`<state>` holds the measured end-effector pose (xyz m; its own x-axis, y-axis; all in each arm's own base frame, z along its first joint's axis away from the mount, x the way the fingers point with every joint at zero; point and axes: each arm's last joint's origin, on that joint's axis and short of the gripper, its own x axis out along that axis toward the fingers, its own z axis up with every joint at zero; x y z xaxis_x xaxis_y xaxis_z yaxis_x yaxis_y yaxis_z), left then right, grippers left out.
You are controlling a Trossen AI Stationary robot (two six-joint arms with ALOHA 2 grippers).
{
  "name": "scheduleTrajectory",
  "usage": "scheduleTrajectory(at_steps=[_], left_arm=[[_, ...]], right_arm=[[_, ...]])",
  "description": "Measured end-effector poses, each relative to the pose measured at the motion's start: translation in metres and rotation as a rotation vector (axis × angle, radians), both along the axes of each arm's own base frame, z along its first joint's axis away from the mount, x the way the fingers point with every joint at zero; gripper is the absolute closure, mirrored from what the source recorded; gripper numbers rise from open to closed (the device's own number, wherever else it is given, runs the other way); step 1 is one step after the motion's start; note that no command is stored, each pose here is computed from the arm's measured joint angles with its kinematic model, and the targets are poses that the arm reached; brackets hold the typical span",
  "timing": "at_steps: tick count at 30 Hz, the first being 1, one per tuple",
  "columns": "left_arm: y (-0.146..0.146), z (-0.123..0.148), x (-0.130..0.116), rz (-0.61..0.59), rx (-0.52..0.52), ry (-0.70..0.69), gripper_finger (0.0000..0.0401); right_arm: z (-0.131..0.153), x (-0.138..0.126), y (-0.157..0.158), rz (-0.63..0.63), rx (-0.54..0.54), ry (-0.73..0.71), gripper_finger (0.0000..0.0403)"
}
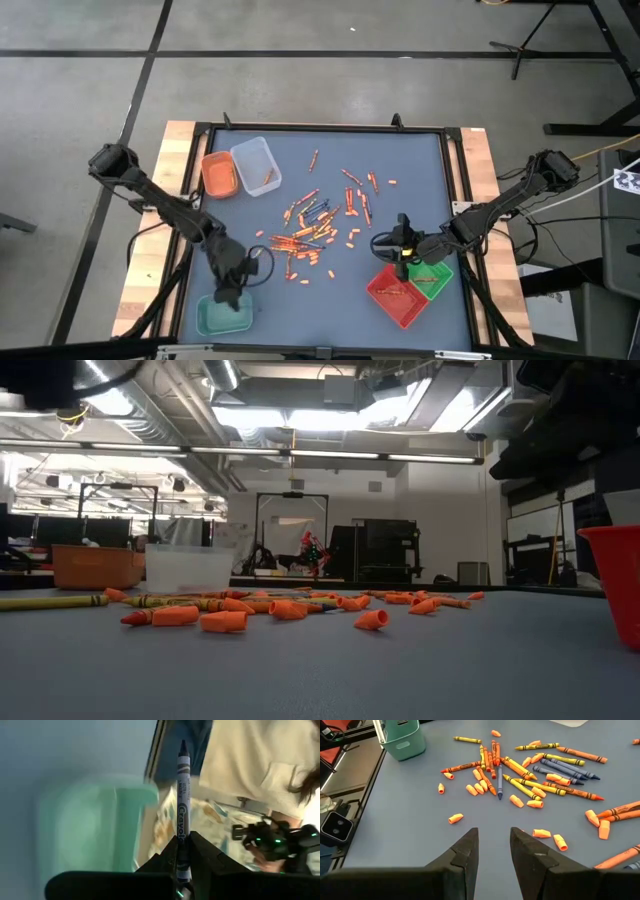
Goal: Sort crayons
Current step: Put the blue crayon into the blue bin, then put the red crayon into the red bin
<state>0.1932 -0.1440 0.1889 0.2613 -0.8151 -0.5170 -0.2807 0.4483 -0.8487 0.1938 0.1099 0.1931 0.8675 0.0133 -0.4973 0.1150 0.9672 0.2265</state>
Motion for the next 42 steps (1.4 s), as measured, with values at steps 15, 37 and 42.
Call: scheduleTrajectory(at_steps=[15, 37, 42], left_arm=[[-0.036, -0.007, -0.041, 0.066, -0.016, 0.502, 0.0388], [-0.027, -0.019, -0.045, 0.221, 0.185, 0.44, 0.0301], [-0.024, -0.02, -0.041, 0.296, 0.261, 0.289, 0.0301]], right_arm=[[0.0, 0.0, 0.0, 0.0, 0.0, 0.0, 0.0292], [0.0, 0.0, 0.0, 0.0, 0.0, 0.0, 0.0292], [0.0, 0.0, 0.0, -0.001, 0.0, -0.001, 0.0292]])
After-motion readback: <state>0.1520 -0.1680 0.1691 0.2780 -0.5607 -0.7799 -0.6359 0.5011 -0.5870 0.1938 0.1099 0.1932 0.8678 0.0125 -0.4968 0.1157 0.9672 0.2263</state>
